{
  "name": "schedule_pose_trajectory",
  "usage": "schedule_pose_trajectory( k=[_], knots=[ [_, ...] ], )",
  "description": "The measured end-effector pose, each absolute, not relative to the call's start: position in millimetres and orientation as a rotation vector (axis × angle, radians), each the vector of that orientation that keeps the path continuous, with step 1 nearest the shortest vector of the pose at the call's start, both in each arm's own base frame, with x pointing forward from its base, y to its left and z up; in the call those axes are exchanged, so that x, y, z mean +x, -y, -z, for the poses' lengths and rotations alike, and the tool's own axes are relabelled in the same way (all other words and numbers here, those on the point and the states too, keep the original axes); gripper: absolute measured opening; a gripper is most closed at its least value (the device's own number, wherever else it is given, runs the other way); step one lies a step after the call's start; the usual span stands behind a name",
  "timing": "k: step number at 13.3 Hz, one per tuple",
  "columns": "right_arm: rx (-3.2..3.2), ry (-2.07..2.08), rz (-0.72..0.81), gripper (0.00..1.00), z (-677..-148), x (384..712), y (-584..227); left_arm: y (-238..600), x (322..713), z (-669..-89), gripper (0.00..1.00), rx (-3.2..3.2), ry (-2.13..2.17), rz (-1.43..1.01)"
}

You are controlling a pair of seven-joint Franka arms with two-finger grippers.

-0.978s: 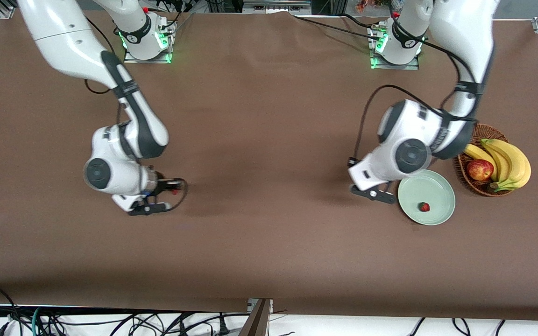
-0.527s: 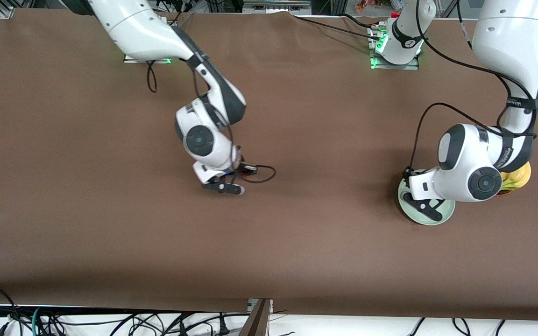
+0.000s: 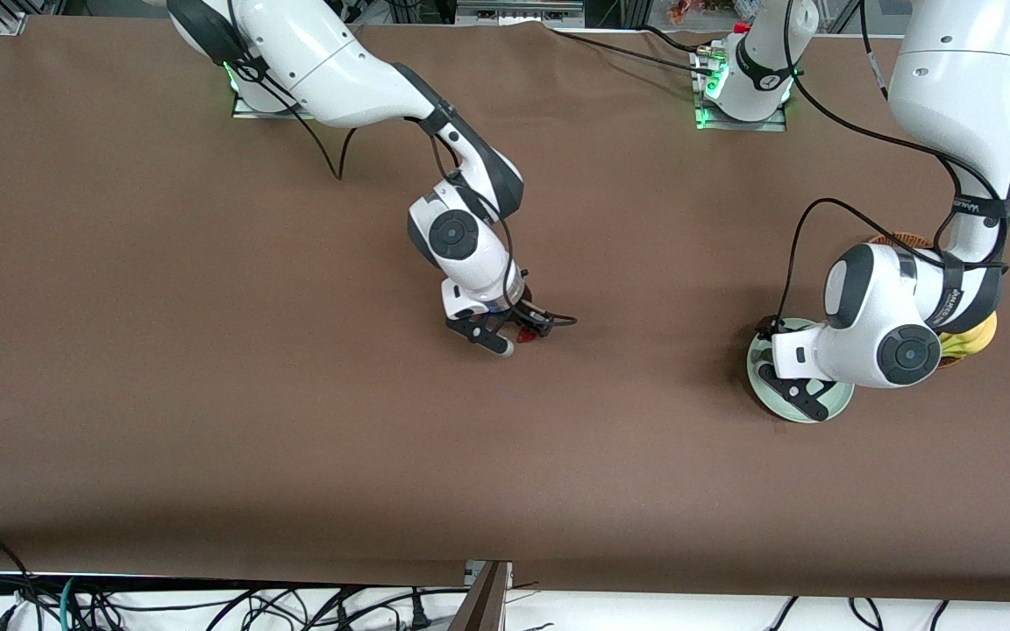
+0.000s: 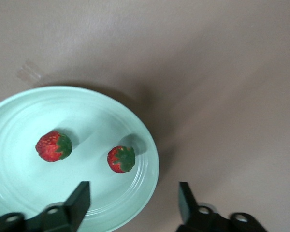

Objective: Collect all strawberries into plate
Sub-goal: 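Set the third strawberry down midway with the right gripper while the left grasps it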

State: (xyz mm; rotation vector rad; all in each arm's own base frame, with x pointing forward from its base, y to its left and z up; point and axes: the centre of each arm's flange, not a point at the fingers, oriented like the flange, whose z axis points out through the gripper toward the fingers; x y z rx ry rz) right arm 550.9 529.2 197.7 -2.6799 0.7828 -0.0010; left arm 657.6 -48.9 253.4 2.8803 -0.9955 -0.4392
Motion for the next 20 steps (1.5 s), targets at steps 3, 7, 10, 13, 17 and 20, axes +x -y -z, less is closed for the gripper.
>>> schedule_pose_trajectory(
  k=[3,7,10,13,17,20],
  knots=[
    [-2.64,-0.836,0.029,0.89,-206,562,-527,82,657,-269,1.0,2.885,0.925,0.444],
    [-2.707,-0.82,0.018,0.98,-237,603,-481,167,640,-278,1.0,2.839,0.408,0.472],
    [-2.819,-0.645,-0.014,0.99,-266,635,-425,218,633,-272,1.0,2.779,0.206,0.455],
    [-2.929,-0.564,-0.072,1.0,-278,659,-360,303,616,-249,1.0,2.82,-0.025,0.362],
    [-2.996,-0.47,-0.089,1.0,-292,699,-250,398,578,-203,1.0,2.83,-0.348,0.232],
    [-3.002,-0.392,-0.079,1.0,-311,705,-226,434,553,-180,1.0,2.947,-0.385,0.091]
  ],
)
